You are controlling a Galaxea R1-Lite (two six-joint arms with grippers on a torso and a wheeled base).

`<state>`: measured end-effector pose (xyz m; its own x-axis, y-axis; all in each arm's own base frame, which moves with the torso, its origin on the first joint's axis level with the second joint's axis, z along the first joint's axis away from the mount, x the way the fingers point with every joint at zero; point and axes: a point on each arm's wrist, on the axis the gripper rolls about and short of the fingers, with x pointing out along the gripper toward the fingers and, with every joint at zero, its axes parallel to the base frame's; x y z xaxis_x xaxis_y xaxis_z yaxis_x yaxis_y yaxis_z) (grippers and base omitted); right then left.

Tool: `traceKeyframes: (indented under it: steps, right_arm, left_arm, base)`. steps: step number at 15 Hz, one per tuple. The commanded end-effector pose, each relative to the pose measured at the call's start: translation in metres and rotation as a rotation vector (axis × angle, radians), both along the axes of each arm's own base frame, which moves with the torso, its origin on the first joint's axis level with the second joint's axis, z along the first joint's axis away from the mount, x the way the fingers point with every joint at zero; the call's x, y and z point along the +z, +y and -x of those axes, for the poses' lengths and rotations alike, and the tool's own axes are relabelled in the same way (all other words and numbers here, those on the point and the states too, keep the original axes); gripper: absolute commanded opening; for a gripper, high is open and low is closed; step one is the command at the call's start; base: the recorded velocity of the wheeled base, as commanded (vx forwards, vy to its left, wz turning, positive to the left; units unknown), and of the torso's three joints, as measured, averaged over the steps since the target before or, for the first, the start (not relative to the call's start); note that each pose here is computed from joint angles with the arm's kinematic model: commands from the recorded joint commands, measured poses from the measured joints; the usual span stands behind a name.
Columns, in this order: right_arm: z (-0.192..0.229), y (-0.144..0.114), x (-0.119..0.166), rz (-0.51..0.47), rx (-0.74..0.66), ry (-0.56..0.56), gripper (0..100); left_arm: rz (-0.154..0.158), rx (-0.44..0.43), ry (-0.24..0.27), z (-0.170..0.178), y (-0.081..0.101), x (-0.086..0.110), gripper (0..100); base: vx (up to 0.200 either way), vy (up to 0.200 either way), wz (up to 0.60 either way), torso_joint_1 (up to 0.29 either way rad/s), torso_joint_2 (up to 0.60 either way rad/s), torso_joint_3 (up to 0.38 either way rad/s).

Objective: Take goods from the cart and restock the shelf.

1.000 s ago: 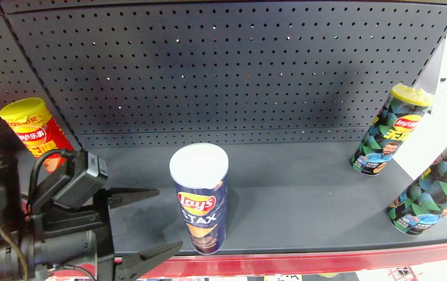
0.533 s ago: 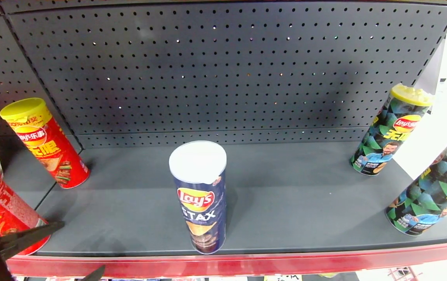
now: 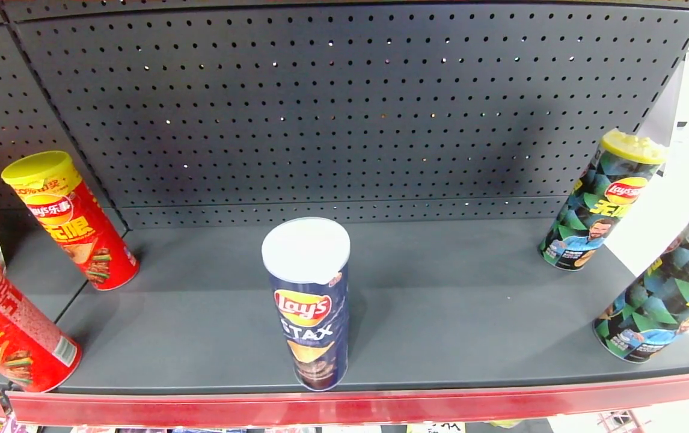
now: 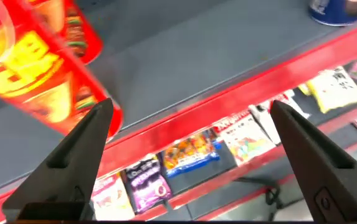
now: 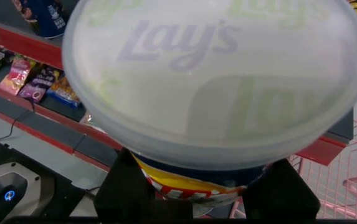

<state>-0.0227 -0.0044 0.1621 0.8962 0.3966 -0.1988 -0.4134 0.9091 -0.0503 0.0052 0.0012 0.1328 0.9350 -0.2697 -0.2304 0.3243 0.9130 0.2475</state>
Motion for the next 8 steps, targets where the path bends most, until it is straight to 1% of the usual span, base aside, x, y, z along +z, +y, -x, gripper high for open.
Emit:
traceKeyframes:
  steps: [1, 5, 8]
  right_arm:
    - [0.0001, 0.0, 0.0004, 0.0, 0.0, -0.002, 0]
    - [0.0008, -0.0003, 0.0001, -0.001, 0.0, -0.005, 0]
    - [0.0013, -0.0004, 0.0, -0.002, 0.0, -0.008, 0]
  left_arm:
    - [0.002, 0.022, -0.016, 0.0028, 0.0018, -0.0021, 100]
    - [0.003, 0.023, -0.024, 0.0032, 0.0021, -0.0011, 100]
    - [0.007, 0.019, -0.031, 0.0036, 0.0022, 0.0007, 100]
  base:
    - [-0.2, 0.0, 0.0, 0.012, 0.0, 0.007]
    - [-0.2, 0.0, 0.0, 0.002, 0.0, 0.001]
    - [0.0, 0.0, 0.0, 0.0, 0.0, 0.0]
